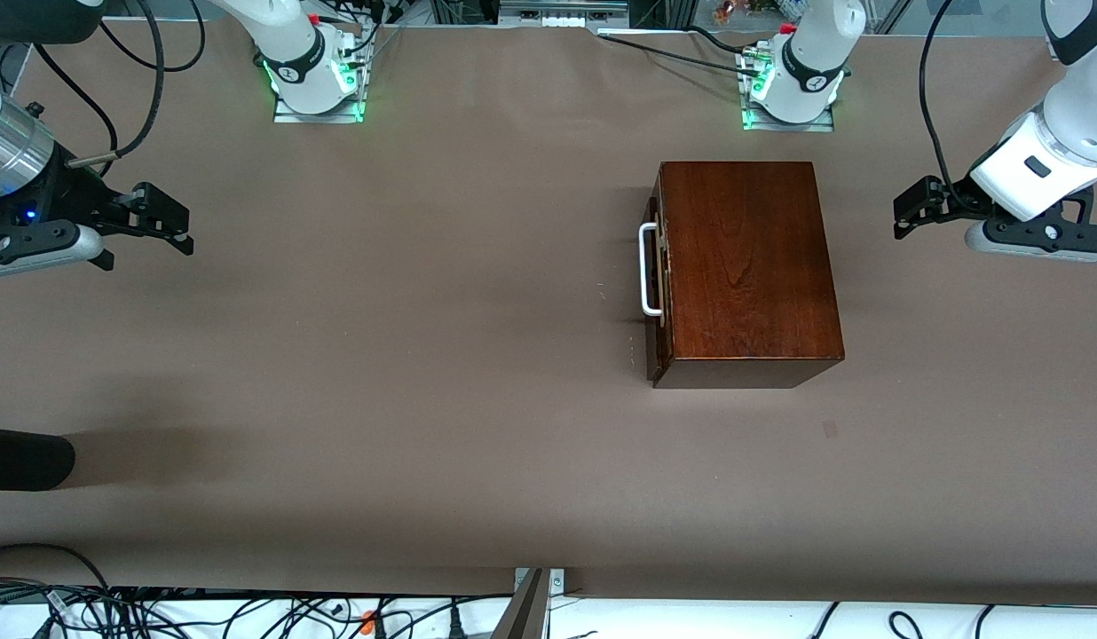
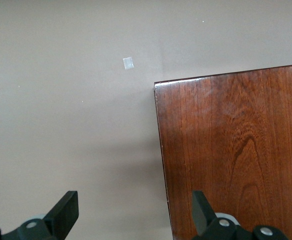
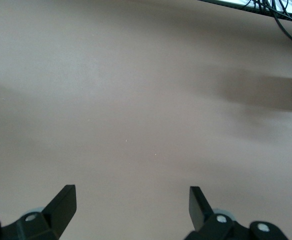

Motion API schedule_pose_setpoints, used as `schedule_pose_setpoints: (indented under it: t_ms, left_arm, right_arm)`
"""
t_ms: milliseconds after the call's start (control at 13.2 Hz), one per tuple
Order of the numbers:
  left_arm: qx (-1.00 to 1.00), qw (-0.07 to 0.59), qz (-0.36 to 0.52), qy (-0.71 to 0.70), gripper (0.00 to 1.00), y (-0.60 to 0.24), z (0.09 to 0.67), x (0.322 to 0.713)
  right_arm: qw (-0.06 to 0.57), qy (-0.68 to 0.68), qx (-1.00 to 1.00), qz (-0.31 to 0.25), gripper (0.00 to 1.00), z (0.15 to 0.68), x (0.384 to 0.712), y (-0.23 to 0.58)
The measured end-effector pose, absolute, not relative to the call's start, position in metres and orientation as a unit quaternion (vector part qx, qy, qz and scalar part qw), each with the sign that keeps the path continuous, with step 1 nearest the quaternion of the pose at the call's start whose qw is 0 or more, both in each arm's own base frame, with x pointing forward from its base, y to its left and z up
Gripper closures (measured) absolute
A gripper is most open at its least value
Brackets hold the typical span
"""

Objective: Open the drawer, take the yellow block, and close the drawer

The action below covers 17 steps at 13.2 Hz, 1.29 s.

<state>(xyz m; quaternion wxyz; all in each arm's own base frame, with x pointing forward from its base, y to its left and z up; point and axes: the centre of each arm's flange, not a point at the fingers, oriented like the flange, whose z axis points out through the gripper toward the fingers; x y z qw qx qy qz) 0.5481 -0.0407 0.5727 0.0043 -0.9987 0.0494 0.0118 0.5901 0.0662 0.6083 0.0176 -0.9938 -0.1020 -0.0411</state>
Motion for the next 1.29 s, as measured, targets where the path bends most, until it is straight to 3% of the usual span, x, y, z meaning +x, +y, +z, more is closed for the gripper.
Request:
schedule_pose_setpoints:
  t_ms: [913,1293]
  left_arm:
    - [-0.999,0.006,0.042,0.023,0.00,-0.042,0.568,0.543]
    - [-0.995,0.006,0.081,0.054,0.00,-0.077,0.534,0.560]
  right_arm:
    - [0.018,-0.101,-0.994,-0.040,0.00,0.608,0.590,0.065]
    - [0.017,-0.101,-0.994,-0.040,0.00,0.608,0.590,0.065]
